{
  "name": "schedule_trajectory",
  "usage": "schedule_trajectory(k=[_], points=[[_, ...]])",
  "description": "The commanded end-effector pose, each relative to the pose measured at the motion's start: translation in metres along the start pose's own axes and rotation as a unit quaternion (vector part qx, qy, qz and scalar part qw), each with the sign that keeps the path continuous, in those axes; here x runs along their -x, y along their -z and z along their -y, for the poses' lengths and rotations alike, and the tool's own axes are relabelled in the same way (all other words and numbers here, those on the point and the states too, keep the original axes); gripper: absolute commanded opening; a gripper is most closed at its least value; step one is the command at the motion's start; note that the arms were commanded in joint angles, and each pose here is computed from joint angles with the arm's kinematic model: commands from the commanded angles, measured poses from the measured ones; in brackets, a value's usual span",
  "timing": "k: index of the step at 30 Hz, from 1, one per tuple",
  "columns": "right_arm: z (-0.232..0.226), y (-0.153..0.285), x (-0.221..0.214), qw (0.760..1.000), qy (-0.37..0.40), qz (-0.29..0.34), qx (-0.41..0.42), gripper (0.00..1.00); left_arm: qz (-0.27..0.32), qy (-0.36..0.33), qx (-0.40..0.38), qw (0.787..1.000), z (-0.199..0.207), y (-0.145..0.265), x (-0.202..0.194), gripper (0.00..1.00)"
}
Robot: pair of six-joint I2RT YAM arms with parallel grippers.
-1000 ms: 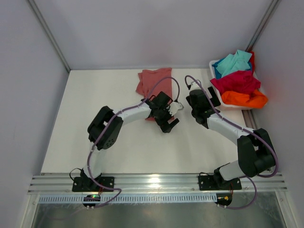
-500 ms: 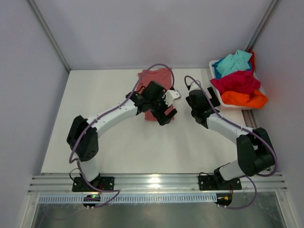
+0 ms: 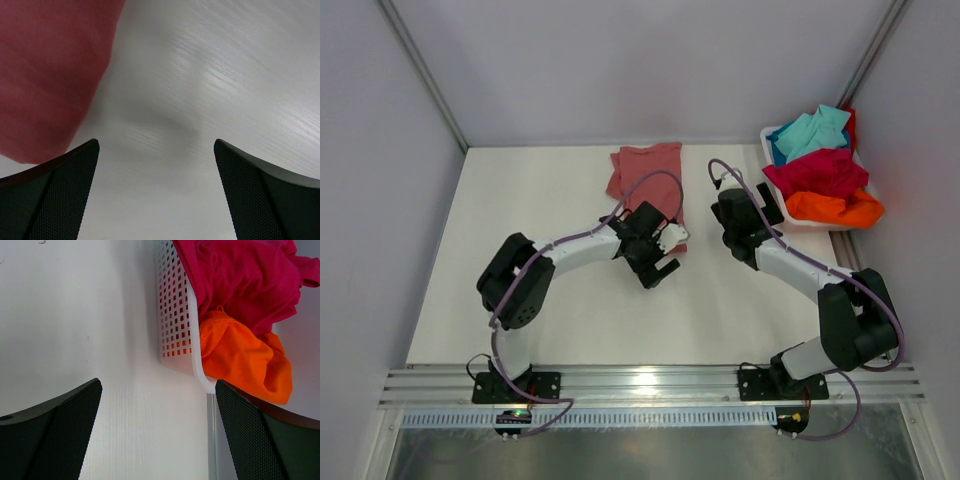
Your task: Fold and stack the t-shirts
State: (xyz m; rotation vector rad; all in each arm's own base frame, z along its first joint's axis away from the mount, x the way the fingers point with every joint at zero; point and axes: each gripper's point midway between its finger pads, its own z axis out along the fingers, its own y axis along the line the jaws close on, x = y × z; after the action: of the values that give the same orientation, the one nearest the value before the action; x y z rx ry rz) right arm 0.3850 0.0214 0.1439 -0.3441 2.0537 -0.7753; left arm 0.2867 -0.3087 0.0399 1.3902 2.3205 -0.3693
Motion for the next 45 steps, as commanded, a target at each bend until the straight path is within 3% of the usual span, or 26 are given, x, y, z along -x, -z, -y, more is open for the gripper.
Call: schedule_trajectory(k=[1,11,19,25,45], points=[[0.011,0.002,0.022,0.999,-0.024,0.023,-0.012,0.99,0.062,-0.004,0.023,0.998,-0.01,0.01,0.038,0.99],[0.008,0.001,0.021,1.0,-0.021,0.021,-0.008,0.99,0.104,-0.029,0.057,0.993,-0.019,0.052,0.064,0.99],[0.007,0.001,0.021,1.0,-0.02,0.021,-0.006,0.99,0.031,-0.046,0.159,0.986,-0.061,0.015,0.028,0.99],[0.007,0.0,0.02,1.0,-0.019,0.019,-0.008,0.99,0.015,-0.082,0.219,0.972,-0.085,0.005,0.023,0.99],[0.006,0.0,0.019,1.0,-0.017,0.017,-0.007,0.99,0.026,-0.116,0.236,0.965,-0.087,0.024,0.033,0.99]])
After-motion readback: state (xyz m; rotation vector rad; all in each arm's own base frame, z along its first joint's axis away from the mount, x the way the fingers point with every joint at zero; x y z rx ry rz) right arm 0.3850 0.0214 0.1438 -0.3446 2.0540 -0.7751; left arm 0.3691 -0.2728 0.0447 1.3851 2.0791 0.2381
